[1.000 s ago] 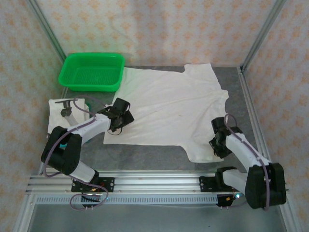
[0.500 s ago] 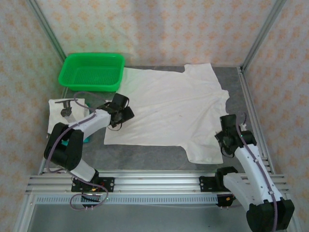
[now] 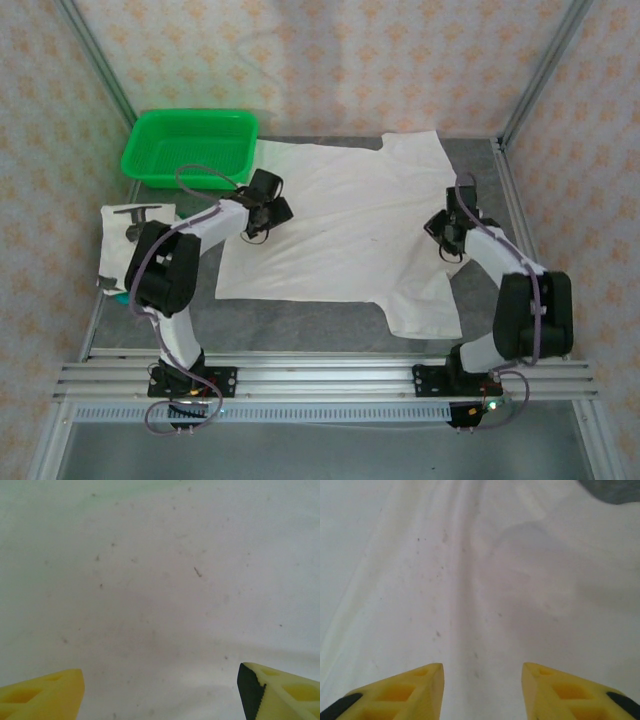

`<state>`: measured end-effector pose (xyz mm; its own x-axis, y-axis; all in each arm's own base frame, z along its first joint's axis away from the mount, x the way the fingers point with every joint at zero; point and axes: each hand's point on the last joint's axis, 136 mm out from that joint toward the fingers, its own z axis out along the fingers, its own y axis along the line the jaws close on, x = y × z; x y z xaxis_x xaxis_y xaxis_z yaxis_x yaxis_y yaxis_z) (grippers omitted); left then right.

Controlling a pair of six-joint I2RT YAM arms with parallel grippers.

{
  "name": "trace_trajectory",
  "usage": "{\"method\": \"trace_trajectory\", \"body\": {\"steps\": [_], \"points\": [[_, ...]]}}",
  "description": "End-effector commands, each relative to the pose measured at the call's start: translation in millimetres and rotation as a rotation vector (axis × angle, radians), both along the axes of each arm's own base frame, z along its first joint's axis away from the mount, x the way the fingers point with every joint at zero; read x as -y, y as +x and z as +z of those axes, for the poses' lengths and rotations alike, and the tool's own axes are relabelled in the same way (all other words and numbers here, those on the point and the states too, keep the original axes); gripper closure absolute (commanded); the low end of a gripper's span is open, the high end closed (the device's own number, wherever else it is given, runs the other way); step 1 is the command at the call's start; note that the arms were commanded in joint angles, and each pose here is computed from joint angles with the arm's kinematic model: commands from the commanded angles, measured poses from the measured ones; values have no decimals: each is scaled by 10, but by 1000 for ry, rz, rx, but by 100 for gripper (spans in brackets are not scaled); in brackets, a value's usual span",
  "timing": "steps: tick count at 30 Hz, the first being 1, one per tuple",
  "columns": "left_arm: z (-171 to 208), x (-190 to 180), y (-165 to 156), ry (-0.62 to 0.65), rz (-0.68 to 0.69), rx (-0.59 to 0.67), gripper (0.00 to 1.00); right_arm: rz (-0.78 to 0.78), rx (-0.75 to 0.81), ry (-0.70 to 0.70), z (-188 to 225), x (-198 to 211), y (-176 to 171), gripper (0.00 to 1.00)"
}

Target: Fold and stack the t-shirts

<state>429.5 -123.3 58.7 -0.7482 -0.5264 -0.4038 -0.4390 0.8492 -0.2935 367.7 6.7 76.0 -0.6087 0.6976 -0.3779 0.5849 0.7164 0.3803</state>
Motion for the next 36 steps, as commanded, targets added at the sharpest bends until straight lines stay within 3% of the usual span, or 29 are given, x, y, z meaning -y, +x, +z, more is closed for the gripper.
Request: {"method": "trace_trajectory", "body": {"steps": [1,11,17,21,24,29,36], "points": [[-7,-19,72,13,13,2,18,-28,11,42,-129,71,160,56],[-370,-80,96,25,53,-84,19,-44,-96,153,-655,231,366,52],[-451,-174,240,31,85,-101,19,-5,-125,203,-770,219,764,49],[-393,-143,354,27,76,-94,19,35,-93,238,-649,165,1028,44],[-246,-73,403,6,57,-65,18,67,-1,233,-279,144,1107,36],[86,68,359,-25,7,-13,16,93,123,110,313,230,786,26],[523,-47,-43,-3,8,59,13,-12,89,-60,360,445,-254,26]]}}
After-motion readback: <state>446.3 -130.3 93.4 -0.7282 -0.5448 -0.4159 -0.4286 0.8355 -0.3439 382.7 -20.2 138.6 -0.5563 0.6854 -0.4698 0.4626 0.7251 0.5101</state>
